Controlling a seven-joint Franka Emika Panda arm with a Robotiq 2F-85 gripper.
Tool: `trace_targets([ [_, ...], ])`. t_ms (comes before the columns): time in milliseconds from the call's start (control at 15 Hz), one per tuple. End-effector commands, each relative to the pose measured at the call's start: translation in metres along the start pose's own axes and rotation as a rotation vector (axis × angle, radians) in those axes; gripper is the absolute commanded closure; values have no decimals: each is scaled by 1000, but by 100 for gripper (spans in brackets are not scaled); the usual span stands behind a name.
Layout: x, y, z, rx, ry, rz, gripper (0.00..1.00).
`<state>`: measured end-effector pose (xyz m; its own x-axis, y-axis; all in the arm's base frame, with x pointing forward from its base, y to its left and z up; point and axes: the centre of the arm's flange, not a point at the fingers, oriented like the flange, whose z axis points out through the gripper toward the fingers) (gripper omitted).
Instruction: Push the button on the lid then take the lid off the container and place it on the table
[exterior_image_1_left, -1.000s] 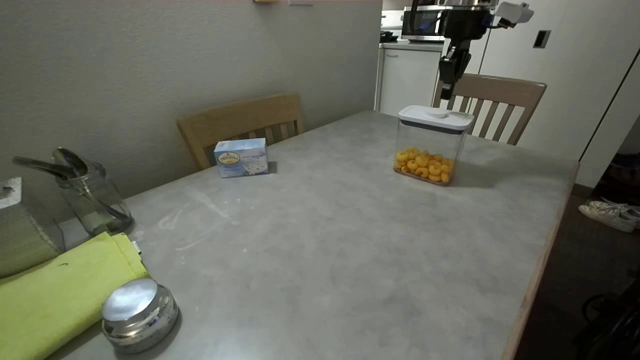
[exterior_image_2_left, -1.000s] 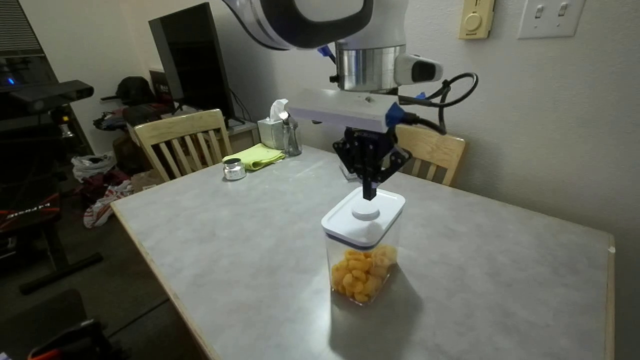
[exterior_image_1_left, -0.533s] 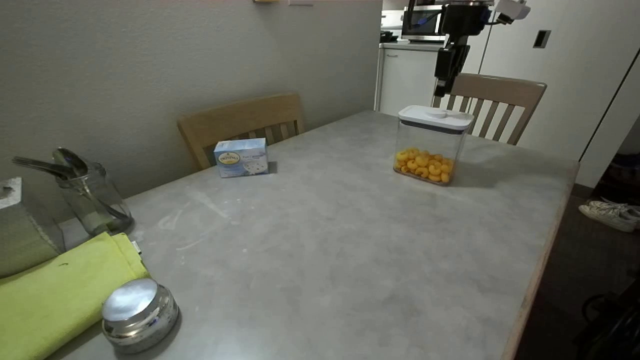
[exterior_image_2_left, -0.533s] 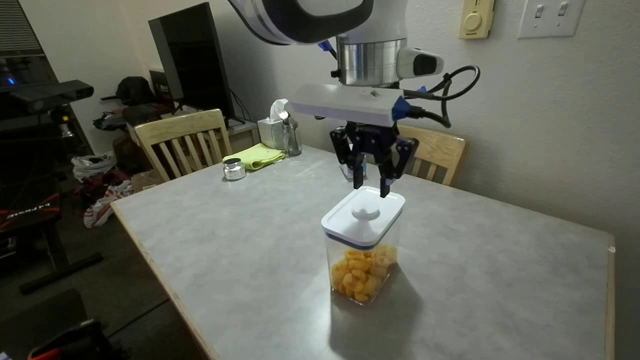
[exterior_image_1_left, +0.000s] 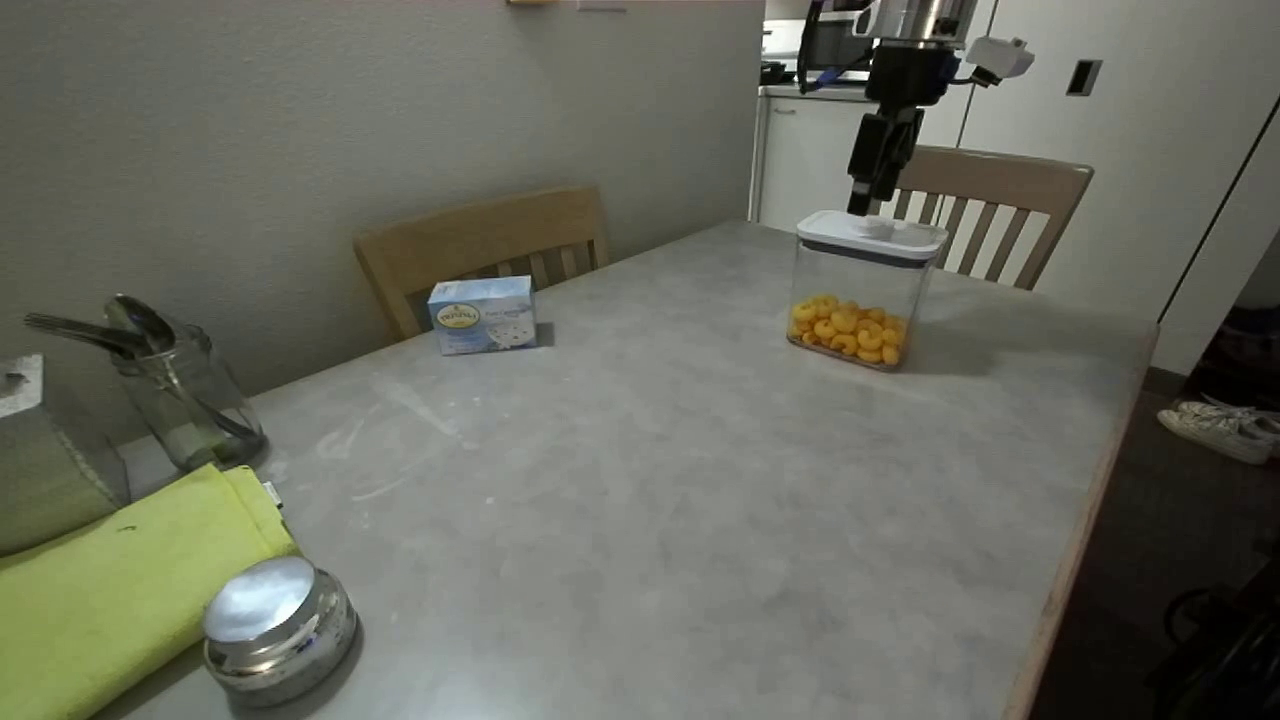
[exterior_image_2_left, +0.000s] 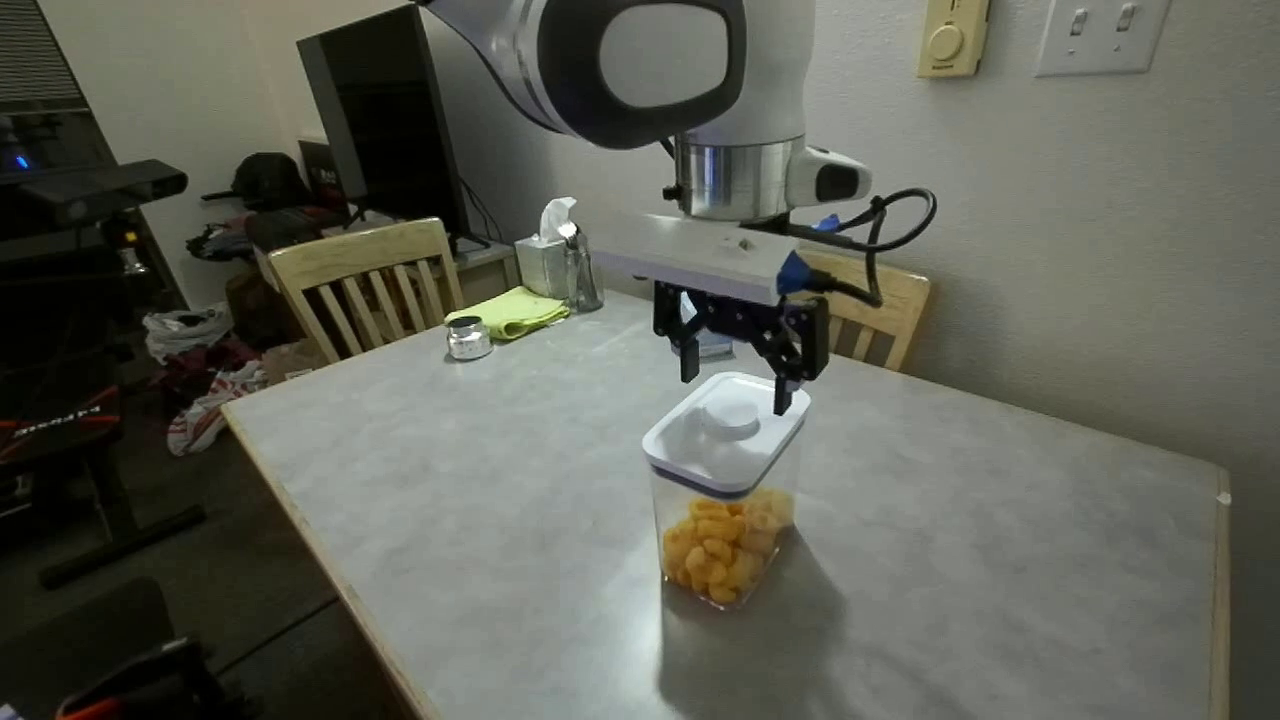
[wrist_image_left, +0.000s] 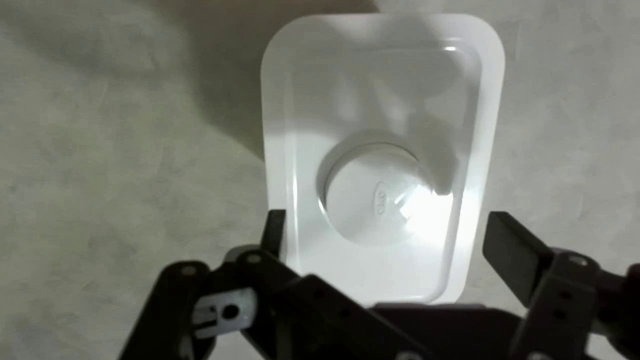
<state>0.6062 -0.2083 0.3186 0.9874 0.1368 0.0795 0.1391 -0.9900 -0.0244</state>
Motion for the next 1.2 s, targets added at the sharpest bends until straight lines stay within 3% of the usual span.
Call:
trace_targets([
  [0,6,5,11,1,3,-23,3],
  [200,5,5,15,6,-5,-19,4],
  [267,5,5,16,8,-7,-17,10],
  [400,4,4,17,10,-7,-14,38],
  [733,4,4,12,3,-13,-3,71],
  [1133,9,-3,-30,-46,-25,7,71],
])
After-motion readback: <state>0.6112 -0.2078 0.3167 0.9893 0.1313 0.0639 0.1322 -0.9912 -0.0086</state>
